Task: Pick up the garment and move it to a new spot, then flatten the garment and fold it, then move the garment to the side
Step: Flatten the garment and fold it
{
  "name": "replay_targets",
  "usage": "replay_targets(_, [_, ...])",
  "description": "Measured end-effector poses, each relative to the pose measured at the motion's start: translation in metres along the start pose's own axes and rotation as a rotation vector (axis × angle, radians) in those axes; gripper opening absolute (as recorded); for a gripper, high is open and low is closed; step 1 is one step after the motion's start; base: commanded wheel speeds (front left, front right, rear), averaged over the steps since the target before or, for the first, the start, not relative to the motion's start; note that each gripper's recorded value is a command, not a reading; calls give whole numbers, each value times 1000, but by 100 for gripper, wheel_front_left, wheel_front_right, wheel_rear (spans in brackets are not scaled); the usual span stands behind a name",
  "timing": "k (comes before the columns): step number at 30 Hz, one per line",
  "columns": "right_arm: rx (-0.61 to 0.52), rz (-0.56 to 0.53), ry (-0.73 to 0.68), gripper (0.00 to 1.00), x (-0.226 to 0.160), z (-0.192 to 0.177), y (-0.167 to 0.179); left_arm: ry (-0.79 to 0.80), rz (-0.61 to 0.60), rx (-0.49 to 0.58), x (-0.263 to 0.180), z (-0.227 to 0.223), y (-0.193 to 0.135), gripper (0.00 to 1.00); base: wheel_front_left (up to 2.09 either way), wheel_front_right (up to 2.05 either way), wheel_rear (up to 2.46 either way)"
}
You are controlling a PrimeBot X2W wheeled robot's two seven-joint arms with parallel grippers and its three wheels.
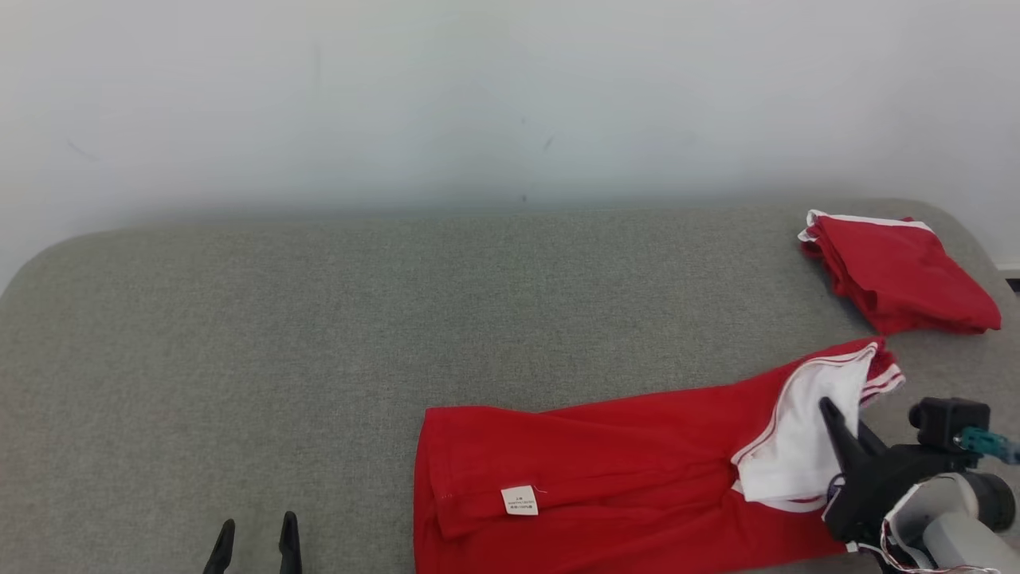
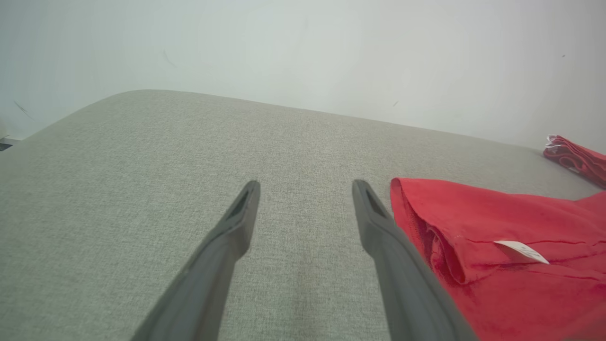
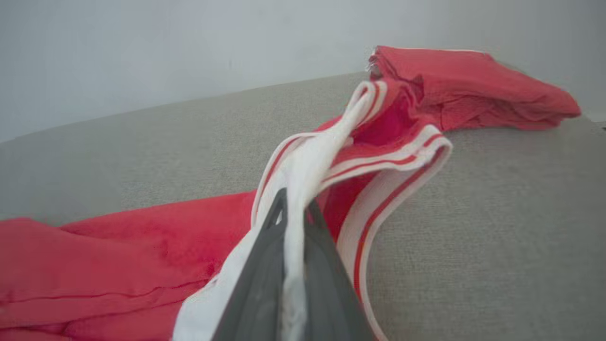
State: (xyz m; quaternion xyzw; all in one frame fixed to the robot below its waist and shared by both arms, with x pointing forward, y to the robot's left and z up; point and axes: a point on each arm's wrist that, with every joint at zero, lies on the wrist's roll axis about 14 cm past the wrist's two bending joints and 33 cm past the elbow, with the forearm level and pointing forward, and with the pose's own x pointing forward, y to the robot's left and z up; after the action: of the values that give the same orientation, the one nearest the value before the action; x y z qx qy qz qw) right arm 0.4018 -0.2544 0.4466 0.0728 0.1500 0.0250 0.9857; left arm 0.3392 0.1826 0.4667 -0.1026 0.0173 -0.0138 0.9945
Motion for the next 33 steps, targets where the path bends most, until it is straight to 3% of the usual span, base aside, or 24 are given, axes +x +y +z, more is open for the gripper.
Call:
replay_targets(15, [85,474,-63,0,-31,41,170,16,-24,-11,-2,-5,-9,100,0,0,0])
replay_targets(25, [63,605,5,0,-30,27,244,15,6,-24,-9,-6,-1,100,0,0,0])
replay_targets(33, [22,654,113,0,-17,7,276,23,36,-41,-18,-10,6,100,0,0,0])
